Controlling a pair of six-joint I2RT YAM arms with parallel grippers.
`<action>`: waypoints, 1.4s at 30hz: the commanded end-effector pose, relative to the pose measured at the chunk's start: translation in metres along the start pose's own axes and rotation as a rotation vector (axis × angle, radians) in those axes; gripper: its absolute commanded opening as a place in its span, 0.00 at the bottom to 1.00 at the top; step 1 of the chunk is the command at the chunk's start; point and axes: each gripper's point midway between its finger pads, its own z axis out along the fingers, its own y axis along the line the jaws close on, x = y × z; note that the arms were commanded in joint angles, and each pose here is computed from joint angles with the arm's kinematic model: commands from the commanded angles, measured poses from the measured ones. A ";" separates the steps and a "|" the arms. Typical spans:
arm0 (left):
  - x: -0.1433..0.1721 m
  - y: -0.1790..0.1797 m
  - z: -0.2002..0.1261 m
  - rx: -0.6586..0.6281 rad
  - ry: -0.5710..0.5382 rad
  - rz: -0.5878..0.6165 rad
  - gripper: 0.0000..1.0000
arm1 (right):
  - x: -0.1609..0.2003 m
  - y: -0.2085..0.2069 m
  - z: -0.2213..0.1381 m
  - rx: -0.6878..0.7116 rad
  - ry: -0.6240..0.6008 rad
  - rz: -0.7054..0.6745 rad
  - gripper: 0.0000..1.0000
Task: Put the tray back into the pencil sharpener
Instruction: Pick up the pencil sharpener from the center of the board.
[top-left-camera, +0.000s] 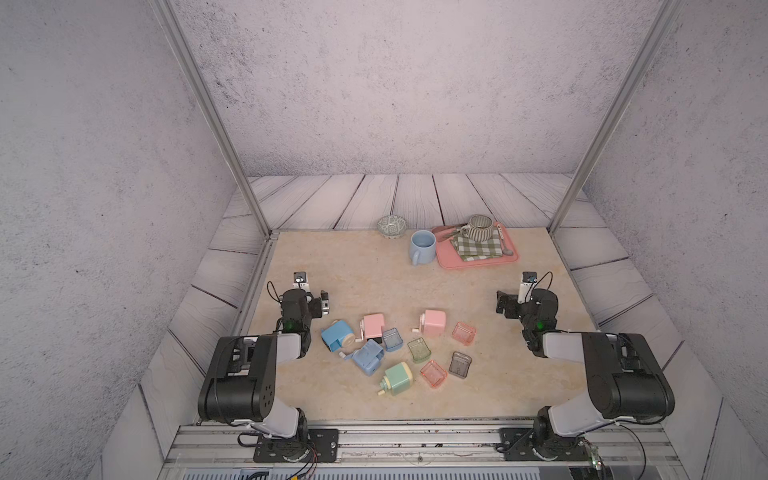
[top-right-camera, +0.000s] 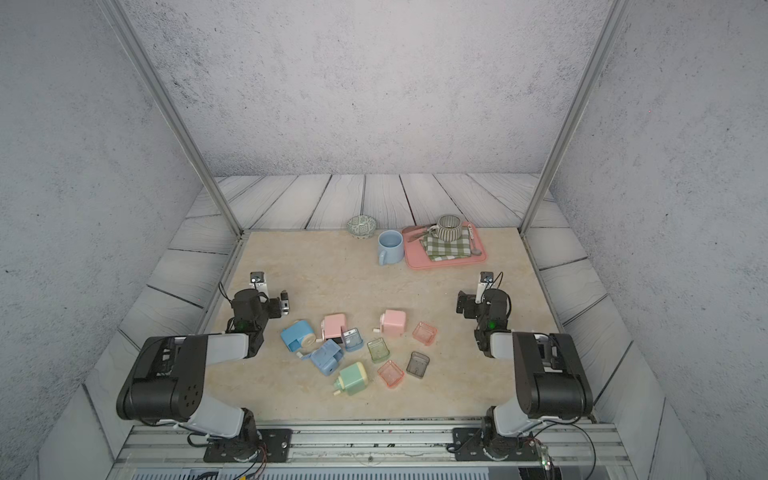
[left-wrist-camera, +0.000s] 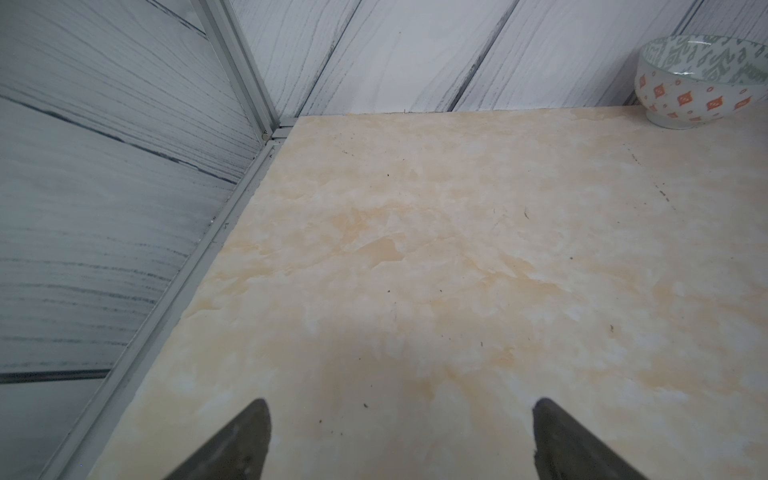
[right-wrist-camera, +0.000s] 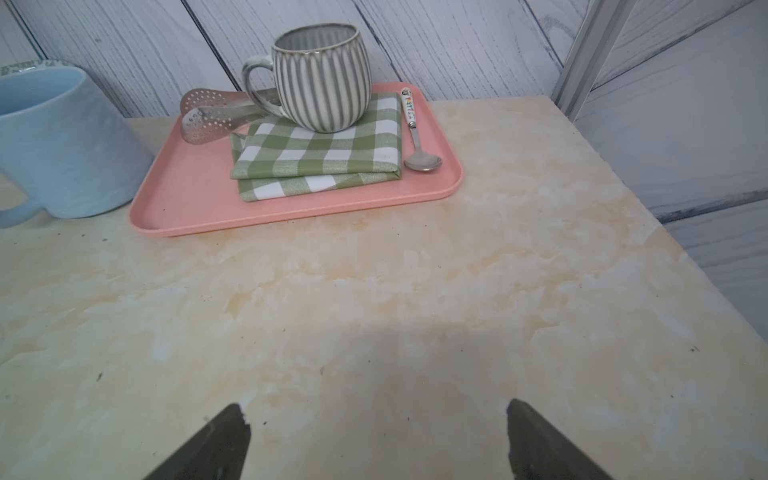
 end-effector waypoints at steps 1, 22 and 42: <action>-0.011 0.002 0.002 0.001 -0.030 -0.011 0.99 | -0.007 -0.003 0.002 0.014 -0.018 -0.011 0.99; -0.040 0.010 -0.032 -0.023 -0.107 -0.031 0.99 | -0.044 -0.012 -0.036 0.068 -0.094 0.023 0.99; -0.126 -0.170 -0.155 0.911 -0.168 0.158 0.99 | -0.063 0.074 -0.116 -0.403 0.253 0.355 0.99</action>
